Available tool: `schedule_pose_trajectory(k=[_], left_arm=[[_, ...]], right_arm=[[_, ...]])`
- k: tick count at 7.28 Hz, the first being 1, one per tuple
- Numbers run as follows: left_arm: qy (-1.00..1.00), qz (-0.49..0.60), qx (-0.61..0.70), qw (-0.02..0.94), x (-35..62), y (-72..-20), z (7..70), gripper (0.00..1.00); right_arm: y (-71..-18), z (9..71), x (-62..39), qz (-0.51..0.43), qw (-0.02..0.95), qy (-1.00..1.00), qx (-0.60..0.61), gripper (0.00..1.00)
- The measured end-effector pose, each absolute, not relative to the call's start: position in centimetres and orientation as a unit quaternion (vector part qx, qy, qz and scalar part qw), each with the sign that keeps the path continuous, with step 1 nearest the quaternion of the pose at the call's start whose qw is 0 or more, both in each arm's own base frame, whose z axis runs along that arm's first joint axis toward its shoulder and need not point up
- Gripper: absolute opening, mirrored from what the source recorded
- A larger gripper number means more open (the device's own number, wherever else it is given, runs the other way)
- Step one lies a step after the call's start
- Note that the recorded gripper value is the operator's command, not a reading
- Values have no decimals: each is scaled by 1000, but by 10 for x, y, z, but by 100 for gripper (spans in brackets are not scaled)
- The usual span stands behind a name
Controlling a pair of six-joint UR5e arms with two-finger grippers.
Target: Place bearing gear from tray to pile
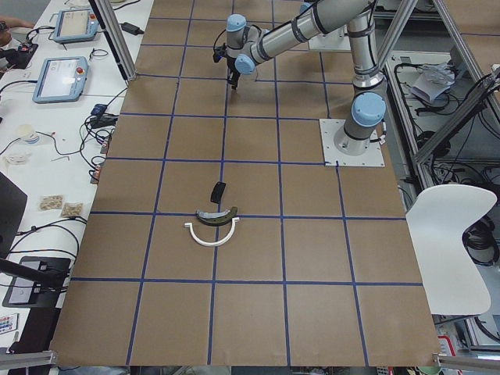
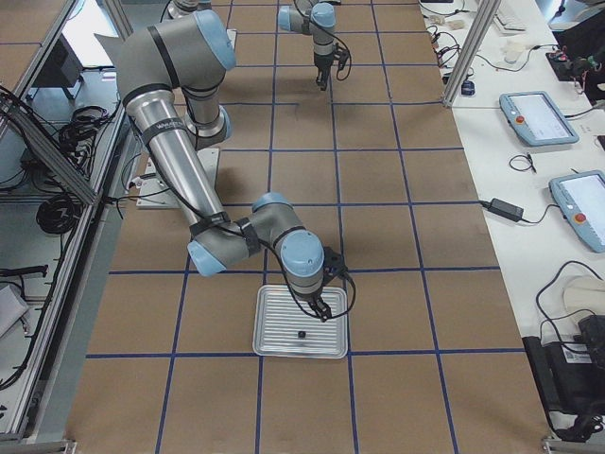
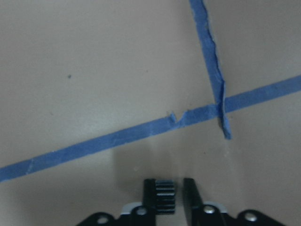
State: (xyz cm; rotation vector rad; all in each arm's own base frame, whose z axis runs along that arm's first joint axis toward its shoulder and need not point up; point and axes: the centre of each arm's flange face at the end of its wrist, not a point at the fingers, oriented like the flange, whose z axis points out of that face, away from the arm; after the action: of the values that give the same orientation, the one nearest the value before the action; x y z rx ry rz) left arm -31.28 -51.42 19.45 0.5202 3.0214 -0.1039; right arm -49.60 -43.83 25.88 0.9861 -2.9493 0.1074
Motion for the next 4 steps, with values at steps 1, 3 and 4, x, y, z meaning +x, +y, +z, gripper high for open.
schedule_pose_trajectory(k=[1, 3, 4], left_arm=[[985, -41, 165, 40, -292, -523, 211, 1], [992, -29, 112, 43, -167, -554, 246, 1], [994, -15, 98, 44, -90, -561, 261, 1]], right_arm=[[-438, 238, -514, 35, 14, -943, 330, 100], [-438, 211, -530, 32, 15, -939, 343, 99], [-435, 204, -532, 20, 14, -939, 343, 97]])
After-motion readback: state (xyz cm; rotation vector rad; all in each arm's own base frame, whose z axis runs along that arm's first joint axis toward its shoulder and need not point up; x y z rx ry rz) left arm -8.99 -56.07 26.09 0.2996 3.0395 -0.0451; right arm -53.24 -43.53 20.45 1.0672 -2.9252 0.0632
